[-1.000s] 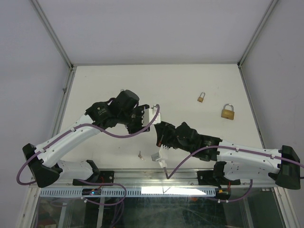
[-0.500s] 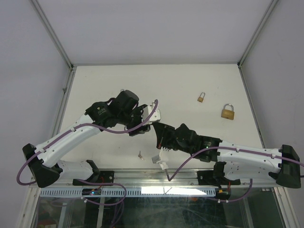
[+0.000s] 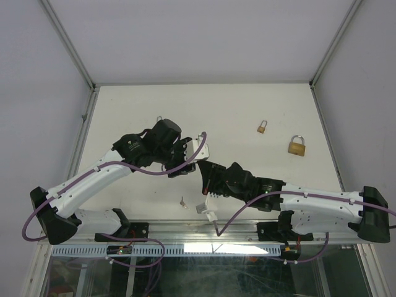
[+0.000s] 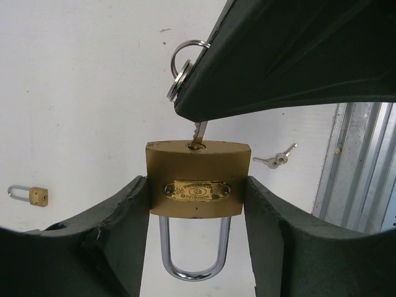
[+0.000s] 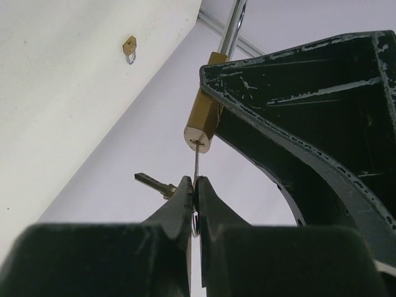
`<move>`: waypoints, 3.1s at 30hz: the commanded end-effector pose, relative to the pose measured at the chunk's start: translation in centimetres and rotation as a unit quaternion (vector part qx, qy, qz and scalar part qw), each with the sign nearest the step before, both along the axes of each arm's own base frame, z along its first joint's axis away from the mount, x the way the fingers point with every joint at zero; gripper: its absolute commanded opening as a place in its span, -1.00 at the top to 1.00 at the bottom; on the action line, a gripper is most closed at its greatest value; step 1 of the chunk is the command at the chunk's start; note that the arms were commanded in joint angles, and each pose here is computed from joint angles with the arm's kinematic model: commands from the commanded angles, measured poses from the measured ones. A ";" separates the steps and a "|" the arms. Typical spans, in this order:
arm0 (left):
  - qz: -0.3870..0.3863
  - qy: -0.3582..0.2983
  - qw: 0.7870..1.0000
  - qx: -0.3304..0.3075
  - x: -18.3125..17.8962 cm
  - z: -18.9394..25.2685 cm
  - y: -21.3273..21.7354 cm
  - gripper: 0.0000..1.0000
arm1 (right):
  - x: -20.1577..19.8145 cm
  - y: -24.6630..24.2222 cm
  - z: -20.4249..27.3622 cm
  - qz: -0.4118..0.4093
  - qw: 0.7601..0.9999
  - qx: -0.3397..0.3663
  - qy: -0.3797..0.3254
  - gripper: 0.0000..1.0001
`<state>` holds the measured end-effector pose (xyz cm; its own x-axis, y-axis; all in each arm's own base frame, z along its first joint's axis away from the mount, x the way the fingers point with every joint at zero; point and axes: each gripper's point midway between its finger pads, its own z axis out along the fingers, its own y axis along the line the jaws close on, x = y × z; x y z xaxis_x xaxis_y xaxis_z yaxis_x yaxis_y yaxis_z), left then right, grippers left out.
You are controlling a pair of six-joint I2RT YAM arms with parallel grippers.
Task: Unlock with the key
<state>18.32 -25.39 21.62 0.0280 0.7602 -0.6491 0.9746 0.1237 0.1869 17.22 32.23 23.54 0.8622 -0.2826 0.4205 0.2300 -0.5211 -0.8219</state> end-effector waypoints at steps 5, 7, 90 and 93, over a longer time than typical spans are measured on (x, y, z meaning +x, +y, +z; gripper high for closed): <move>-0.037 -0.109 0.980 -0.163 1.9 8.3 -4.9 1.00 | -2.7 2.7 2.9 0.068 0.996 0.050 -0.005 1.00; -0.029 -0.110 0.980 -0.162 1.6 7.9 -4.2 1.00 | -2.5 2.3 2.7 0.060 0.997 0.049 -0.002 1.00; -0.021 0.187 0.931 -0.314 1.3 8.6 0.6 -0.17 | 3.3 -1.6 9.2 -0.047 0.973 0.215 -0.072 1.00; -0.048 0.262 0.889 -0.372 0.8 12.0 0.0 -0.27 | 3.1 -1.0 10.0 -0.038 0.972 0.219 -0.083 1.00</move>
